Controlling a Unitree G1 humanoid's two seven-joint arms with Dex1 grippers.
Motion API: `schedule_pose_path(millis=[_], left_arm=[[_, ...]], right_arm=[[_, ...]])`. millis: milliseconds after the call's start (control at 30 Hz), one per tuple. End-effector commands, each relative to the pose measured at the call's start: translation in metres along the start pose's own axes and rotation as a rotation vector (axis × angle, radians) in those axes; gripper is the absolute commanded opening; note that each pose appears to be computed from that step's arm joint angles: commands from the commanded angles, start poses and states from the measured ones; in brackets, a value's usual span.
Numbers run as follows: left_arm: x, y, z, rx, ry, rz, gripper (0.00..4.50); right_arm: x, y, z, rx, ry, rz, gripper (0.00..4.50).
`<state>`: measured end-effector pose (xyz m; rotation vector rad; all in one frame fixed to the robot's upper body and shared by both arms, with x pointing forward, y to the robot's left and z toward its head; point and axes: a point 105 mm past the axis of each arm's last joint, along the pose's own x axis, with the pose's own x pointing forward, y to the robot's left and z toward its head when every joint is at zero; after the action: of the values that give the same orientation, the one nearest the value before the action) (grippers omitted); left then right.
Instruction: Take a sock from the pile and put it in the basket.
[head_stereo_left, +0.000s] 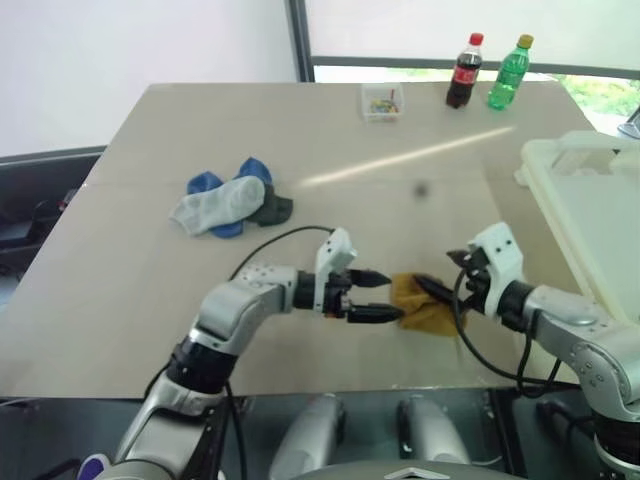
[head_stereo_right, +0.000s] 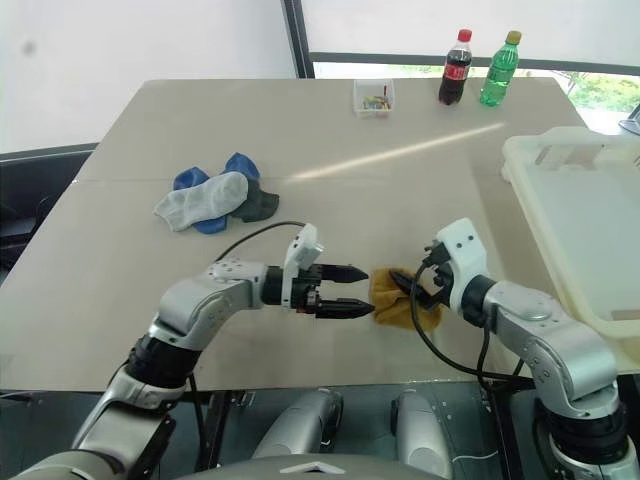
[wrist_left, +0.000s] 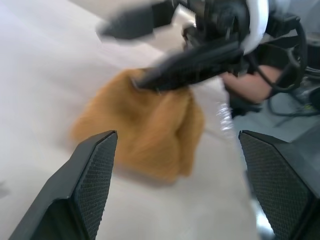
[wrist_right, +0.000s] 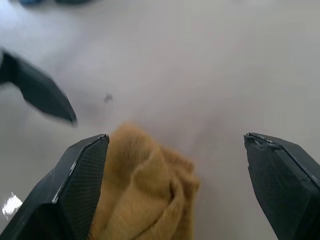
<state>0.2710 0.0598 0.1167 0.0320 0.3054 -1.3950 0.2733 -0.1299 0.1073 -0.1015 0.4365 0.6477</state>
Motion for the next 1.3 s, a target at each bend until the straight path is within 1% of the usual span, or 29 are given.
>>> schedule_pose_path(millis=[33, 167, 333, 400, 433, 467, 500, 533, 633, 700, 733, 767, 900, 1033, 1133, 1300], left_arm=[[-0.02, -0.01, 0.016, 0.185, -0.056, 0.047, 4.17], [-0.038, -0.014, 0.01, 0.179, -0.031, 0.068, 4.17], [-0.055, -0.012, 0.014, 0.197, -0.015, 0.099, 4.17], [-0.057, -0.011, 0.016, 0.209, -0.013, 0.107, 4.17], [-0.057, -0.012, 0.017, 0.214, -0.012, 0.107, 4.17], [-0.057, -0.012, 0.017, 0.217, -0.012, 0.107, 4.17], [-0.057, -0.012, 0.018, 0.217, -0.014, 0.109, 4.17], [-0.056, -0.012, 0.018, 0.219, -0.015, 0.108, 4.17], [-0.055, -0.014, 0.02, 0.22, -0.025, 0.105, 4.17], [-0.054, -0.015, 0.021, 0.219, -0.028, 0.105, 4.17], [-0.054, -0.015, 0.021, 0.219, -0.028, 0.105, 4.17], [-0.053, -0.015, 0.021, 0.219, -0.029, 0.106, 4.17], [-0.053, -0.013, 0.021, 0.22, -0.035, 0.115, 4.17], [-0.052, -0.008, 0.023, 0.219, -0.048, 0.137, 4.17], [-0.052, -0.004, 0.027, 0.219, -0.066, 0.163, 4.17], [-0.052, 0.0, 0.028, 0.218, -0.079, 0.191, 4.17]], right_arm=[[-0.003, 0.0, -0.016, -0.019, 0.087, -0.013, 4.42], [-0.005, 0.006, -0.029, -0.029, 0.158, 0.026, 4.42], [0.0, 0.012, -0.047, -0.079, 0.253, 0.085, 4.42], [0.003, 0.014, -0.054, -0.088, 0.28, 0.113, 4.03], [0.004, 0.015, -0.057, -0.095, 0.293, 0.124, 3.82], [0.005, 0.015, -0.059, -0.104, 0.301, 0.132, 3.49], [0.006, 0.016, -0.061, -0.113, 0.307, 0.142, 3.03], [0.007, 0.017, -0.062, -0.117, 0.312, 0.155, 2.83], [0.009, 0.017, -0.065, -0.127, 0.32, 0.171, 1.5], [0.01, 0.016, -0.067, -0.128, 0.32, 0.166, 0.5], [0.01, 0.016, -0.067, -0.127, 0.319, 0.164, 0.2], [0.01, 0.016, -0.067, -0.125, 0.316, 0.163, 0.03], [0.015, 0.015, -0.052, -0.083, 0.221, 0.143, 0.03], [0.019, 0.012, -0.024, -0.048, 0.066, 0.119, 0.03], [0.015, 0.011, 0.002, -0.025, -0.065, 0.117, 0.03], [0.007, 0.009, 0.019, -0.003, -0.161, 0.106, 0.02]])
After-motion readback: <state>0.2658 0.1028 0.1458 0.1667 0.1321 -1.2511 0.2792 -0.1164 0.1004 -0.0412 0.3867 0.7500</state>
